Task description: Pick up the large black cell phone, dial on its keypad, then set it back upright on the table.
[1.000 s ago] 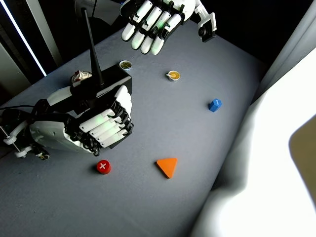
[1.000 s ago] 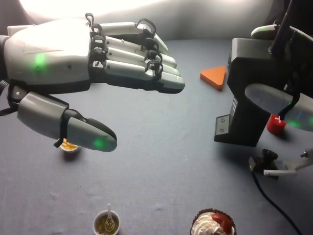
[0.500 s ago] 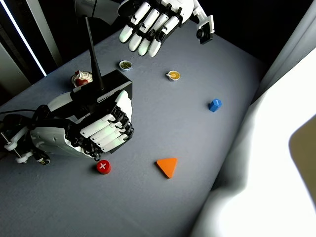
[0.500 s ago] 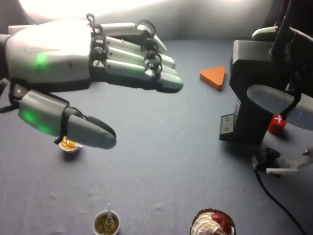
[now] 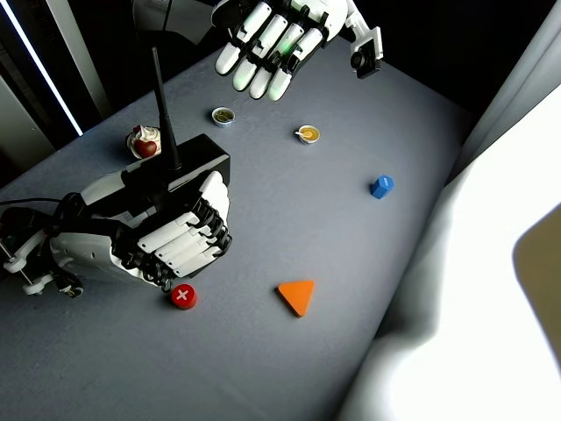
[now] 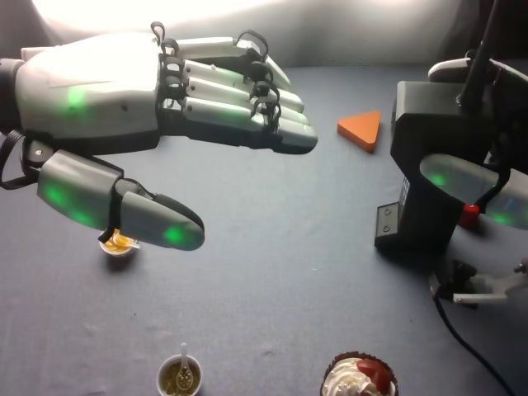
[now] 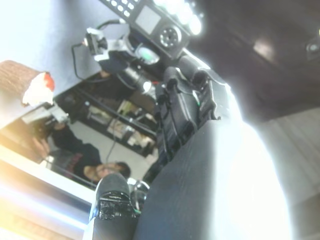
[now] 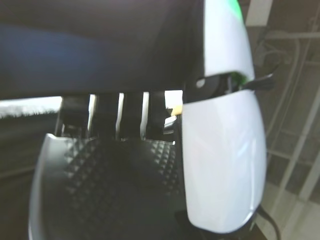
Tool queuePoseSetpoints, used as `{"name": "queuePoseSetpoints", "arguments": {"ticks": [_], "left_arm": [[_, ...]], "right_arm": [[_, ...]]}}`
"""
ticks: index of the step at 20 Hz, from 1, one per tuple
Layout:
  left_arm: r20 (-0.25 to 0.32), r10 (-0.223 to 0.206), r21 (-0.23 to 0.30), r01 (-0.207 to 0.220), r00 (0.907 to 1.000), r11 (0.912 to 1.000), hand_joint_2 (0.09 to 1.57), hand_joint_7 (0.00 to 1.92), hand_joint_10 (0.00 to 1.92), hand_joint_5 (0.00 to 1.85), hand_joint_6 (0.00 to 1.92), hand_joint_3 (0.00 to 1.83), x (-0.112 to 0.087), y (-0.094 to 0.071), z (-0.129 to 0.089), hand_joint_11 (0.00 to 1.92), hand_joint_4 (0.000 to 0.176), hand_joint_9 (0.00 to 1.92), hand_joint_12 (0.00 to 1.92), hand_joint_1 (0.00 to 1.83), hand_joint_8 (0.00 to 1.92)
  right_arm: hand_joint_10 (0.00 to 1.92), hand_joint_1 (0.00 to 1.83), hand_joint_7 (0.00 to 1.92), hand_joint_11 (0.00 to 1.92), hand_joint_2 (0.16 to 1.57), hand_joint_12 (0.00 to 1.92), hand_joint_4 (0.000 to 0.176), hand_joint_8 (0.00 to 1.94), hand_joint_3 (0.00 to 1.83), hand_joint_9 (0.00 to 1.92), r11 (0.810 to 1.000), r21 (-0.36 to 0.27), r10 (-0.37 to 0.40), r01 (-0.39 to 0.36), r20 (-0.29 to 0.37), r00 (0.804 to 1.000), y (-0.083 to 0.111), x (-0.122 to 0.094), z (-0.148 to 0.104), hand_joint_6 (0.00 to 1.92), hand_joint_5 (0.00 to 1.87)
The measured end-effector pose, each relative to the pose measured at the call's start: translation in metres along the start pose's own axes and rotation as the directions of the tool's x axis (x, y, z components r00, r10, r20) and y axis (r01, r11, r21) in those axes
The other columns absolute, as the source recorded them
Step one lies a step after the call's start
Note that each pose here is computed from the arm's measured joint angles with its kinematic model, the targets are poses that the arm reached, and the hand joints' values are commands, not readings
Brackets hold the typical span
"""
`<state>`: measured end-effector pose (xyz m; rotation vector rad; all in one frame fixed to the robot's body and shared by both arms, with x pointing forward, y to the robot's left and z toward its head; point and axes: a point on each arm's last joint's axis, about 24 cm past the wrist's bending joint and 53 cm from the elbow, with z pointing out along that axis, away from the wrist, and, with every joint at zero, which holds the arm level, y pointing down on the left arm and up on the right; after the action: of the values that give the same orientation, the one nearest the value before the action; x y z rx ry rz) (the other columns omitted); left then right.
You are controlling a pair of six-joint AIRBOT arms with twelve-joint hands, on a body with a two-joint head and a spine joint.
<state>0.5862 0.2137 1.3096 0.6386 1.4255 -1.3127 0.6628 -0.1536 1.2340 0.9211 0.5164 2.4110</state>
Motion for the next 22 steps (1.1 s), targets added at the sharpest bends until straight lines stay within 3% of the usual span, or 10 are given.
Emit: {"name": "queuePoseSetpoints", "arguments": {"ticks": [5, 7, 8, 9, 11, 12, 14, 16, 18, 22], "left_arm": [[-0.024, -0.013, 0.015, 0.013, 0.9996, 0.9998, 1.24, 0.38, 0.0, 0.29, 0.0, 0.0, 0.01, -0.005, 0.004, 0.0, 0.0, 0.35, 0.83, 0.0, 0.0], [-0.018, -0.006, 0.01, 0.007, 0.9998, 0.9999, 1.24, 0.39, 0.0, 0.29, 0.0, 0.0, 0.007, -0.004, 0.003, 0.0, 0.0, 0.36, 0.84, 0.0, 0.0], [0.001, 0.011, 0.001, -0.011, 0.9999, 0.9999, 1.23, 0.39, 0.0, 0.29, 0.0, 0.0, -0.002, -0.004, -0.002, 0.0, 0.0, 0.36, 0.84, 0.0, 0.0], [0.017, 0.011, 0.0, -0.011, 0.9998, 0.9999, 1.23, 0.39, 0.0, 0.29, 0.0, 0.0, -0.006, -0.004, -0.003, 0.0, 0.0, 0.35, 0.83, 0.0, 0.0], [0.046, 0.003, 0.002, -0.003, 0.9989, 1.0, 1.23, 0.39, 0.0, 0.29, 0.0, 0.0, -0.014, -0.004, -0.006, 0.0, 0.0, 0.36, 0.82, 0.0, 0.0], [0.025, 0.001, 0.002, -0.001, 0.9997, 1.0, 1.24, 0.39, 0.01, 0.29, 0.0, 0.0, -0.009, -0.004, -0.006, 0.0, 0.0, 0.36, 0.82, 0.0, 0.0], [-0.009, -0.008, 0.005, 0.008, 0.9999, 1.0, 1.24, 0.39, 0.0, 0.3, 0.0, 0.0, 0.0, -0.005, -0.004, 0.0, 0.0, 0.35, 0.81, 0.0, 0.0], [-0.003, -0.01, 0.006, 0.01, 0.9999, 0.9999, 1.24, 0.4, 0.0, 0.29, 0.0, 0.0, -0.002, -0.006, -0.003, 0.0, 0.0, 0.36, 0.81, 0.0, 0.0], [0.0, -0.009, -0.001, 0.009, 1.0, 1.0, 1.24, 0.39, 0.0, 0.29, 0.0, 0.0, -0.003, -0.004, -0.004, 0.0, 0.0, 0.36, 0.82, 0.0, 0.0], [-0.011, -0.016, -0.035, 0.016, 0.9998, 0.9993, 1.25, 0.4, 0.0, 0.3, 0.0, 0.0, 0.0, 0.001, -0.013, 0.01, 0.0, 0.37, 0.83, 0.0, 0.0]], "right_arm": [[1.17, 1.49, 0.91, 0.8, 1.11, 1.63, 0.0, 0.97, 0.0, 0.93, 1.0, -0.002, 0.002, -0.002, 0.0, 1.0, 0.0, 0.0, 0.0, 0.77, 1.01], [1.28, 1.48, 0.83, 0.76, 1.14, 1.68, 0.0, 1.1, 0.0, 0.85, 1.0, -0.002, 0.0, 0.0, -0.005, 1.0, 0.0, -0.001, -0.001, 0.87, 0.95], [1.37, 1.39, 0.84, 0.77, 1.14, 1.47, 0.0, 1.13, 0.0, 0.85, 1.0, -0.004, 0.001, -0.001, -0.005, 1.0, 0.0, -0.001, -0.001, 0.88, 0.97], [1.24, 1.47, 0.87, 0.77, 1.12, 1.61, 0.0, 1.05, 0.0, 0.89, 1.0, -0.006, 0.001, -0.001, -0.004, 1.0, 0.0, -0.001, -0.001, 0.78, 1.01], [1.34, 1.37, 0.87, 0.81, 1.13, 1.37, 0.0, 1.09, 0.0, 0.89, 1.0, -0.011, 0.003, -0.003, -0.001, 1.0, 0.0, -0.002, -0.001, 0.92, 0.96], [1.24, 1.46, 0.87, 0.77, 1.13, 1.6, 0.0, 1.06, 0.0, 0.89, 1.0, -0.012, 0.005, -0.005, 0.001, 1.0, 0.0, -0.002, -0.001, 0.86, 0.96], [1.35, 1.37, 0.87, 0.81, 1.14, 1.36, 0.0, 1.08, 0.0, 0.89, 1.0, -0.019, 0.014, -0.014, 0.019, 1.0, 0.0, -0.006, -0.002, 0.92, 0.95], [1.32, 1.37, 0.89, 0.83, 1.13, 1.33, 0.0, 1.04, 0.0, 0.92, 1.0, -0.02, 0.018, -0.017, 0.023, 1.0, 0.0, -0.007, -0.002, 0.91, 0.97], [1.27, 1.48, 0.82, 0.76, 1.14, 1.66, 0.0, 1.11, 0.0, 0.87, 0.999, -0.023, 0.026, -0.026, 0.032, 0.999, 0.0, -0.009, -0.002, 0.91, 0.92], [1.27, 1.48, 0.8, 0.73, 1.16, 1.7, 0.0, 1.14, 0.0, 0.82, 0.999, -0.028, 0.037, -0.036, 0.029, 0.999, 0.0, -0.011, -0.002, 0.97, 0.91]]}}
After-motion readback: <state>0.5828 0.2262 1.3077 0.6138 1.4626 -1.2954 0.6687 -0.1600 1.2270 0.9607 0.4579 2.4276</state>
